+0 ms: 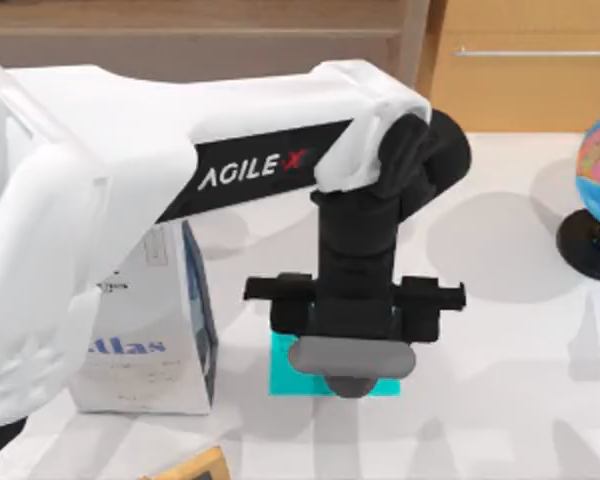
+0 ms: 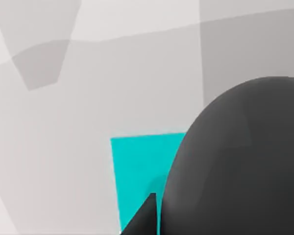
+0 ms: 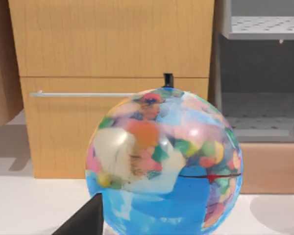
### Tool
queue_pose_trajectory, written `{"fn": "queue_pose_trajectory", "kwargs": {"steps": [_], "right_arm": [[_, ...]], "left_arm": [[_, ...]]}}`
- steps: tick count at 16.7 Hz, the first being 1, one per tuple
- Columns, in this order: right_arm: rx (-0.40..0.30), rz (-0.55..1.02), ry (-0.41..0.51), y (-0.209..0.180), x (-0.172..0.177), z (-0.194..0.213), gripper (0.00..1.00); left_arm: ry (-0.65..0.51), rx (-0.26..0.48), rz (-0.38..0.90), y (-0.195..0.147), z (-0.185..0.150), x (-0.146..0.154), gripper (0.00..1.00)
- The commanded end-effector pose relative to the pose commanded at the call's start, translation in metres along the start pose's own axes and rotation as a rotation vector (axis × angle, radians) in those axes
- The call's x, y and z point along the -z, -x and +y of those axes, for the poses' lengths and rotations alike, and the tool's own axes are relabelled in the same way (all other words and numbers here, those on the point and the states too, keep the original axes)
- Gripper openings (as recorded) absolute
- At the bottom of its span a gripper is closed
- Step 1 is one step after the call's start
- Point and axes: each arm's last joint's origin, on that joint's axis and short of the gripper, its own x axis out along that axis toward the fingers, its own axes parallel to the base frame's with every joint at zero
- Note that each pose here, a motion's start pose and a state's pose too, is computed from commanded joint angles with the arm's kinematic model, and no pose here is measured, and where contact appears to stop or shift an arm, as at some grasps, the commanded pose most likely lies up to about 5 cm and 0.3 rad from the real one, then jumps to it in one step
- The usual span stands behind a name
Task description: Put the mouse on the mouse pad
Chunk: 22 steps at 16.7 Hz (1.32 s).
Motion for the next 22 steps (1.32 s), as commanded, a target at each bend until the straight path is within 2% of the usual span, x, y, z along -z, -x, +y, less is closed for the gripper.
{"fn": "queue_pose_trajectory", "kwargs": {"steps": [3, 8, 13, 22], "right_arm": [[0.000, 0.000, 0.000, 0.000, 0.000, 0.000, 1.00], [0.000, 0.000, 0.000, 0.000, 0.000, 0.000, 1.00], [0.000, 0.000, 0.000, 0.000, 0.000, 0.000, 1.00], [0.000, 0.000, 0.000, 0.000, 0.000, 0.000, 1.00]], "left_arm": [[0.014, -0.007, 0.009, -0.007, -0.002, 0.003, 0.00], [0.089, -0.001, 0.127, -0.008, -0.013, 0.023, 0.00], [0.101, 0.010, 0.133, -0.012, -0.016, 0.026, 0.00], [0.101, 0.010, 0.133, -0.012, -0.016, 0.026, 0.68]]}}
